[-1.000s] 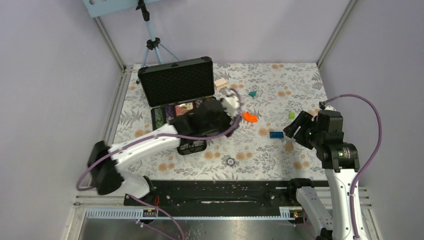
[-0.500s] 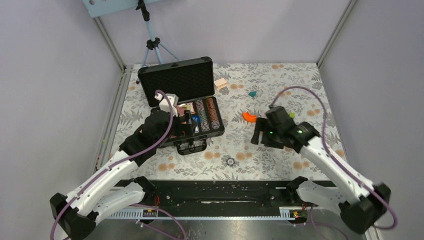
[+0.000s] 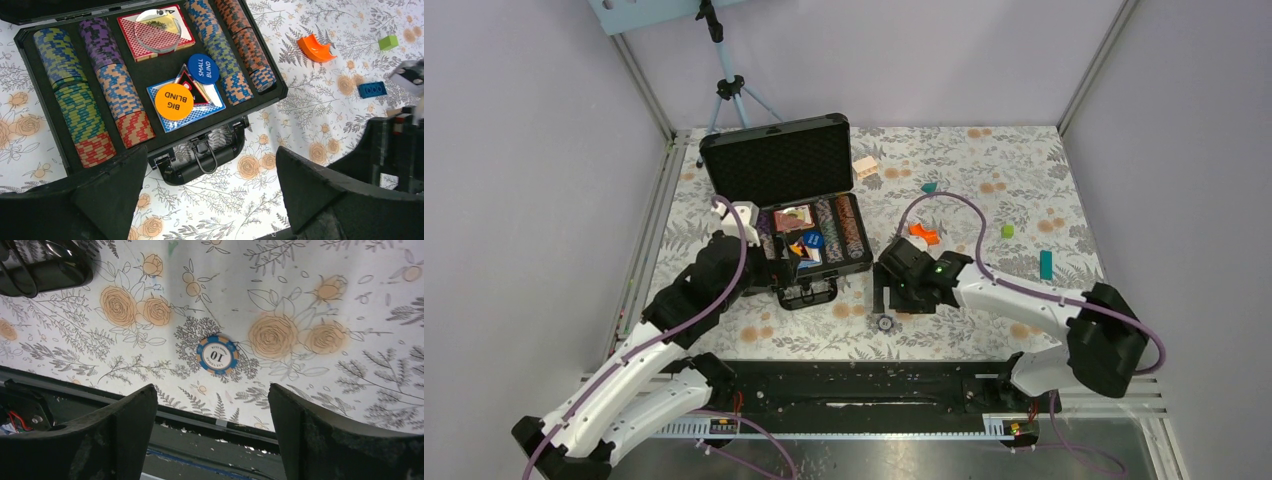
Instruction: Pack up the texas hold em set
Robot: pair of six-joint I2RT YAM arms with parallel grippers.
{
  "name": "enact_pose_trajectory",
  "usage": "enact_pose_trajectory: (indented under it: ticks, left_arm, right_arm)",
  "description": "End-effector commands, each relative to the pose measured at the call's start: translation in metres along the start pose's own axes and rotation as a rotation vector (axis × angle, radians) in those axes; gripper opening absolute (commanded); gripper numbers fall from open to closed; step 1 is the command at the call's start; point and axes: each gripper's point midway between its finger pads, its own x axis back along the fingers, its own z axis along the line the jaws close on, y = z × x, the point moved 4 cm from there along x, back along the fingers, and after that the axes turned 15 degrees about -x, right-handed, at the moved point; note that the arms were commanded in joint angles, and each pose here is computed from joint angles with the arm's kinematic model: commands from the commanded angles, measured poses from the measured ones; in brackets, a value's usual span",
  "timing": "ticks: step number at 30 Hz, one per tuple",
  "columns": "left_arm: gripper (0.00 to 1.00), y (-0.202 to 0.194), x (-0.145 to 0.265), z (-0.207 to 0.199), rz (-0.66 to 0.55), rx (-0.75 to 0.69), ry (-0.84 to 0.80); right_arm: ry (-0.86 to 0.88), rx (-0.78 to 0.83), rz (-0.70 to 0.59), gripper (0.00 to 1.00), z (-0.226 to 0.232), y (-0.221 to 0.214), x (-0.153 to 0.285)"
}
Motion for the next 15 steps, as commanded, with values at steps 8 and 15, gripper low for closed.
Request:
enact_pose_trajectory:
  ticks: [8, 15]
  left_arm:
    - [0.99, -0.001, 0.005, 0.003, -0.011, -0.001, 0.002]
    - [0.99, -0.001, 0.005, 0.003, -0.014, -0.004, 0.001]
  right_arm:
    - [-0.051, 0.040, -0.039, 0.90, 0.016, -0.012, -0.039]
    - [-0.133, 0.063, -0.031, 0.90, 0.010, -0.015, -0.051]
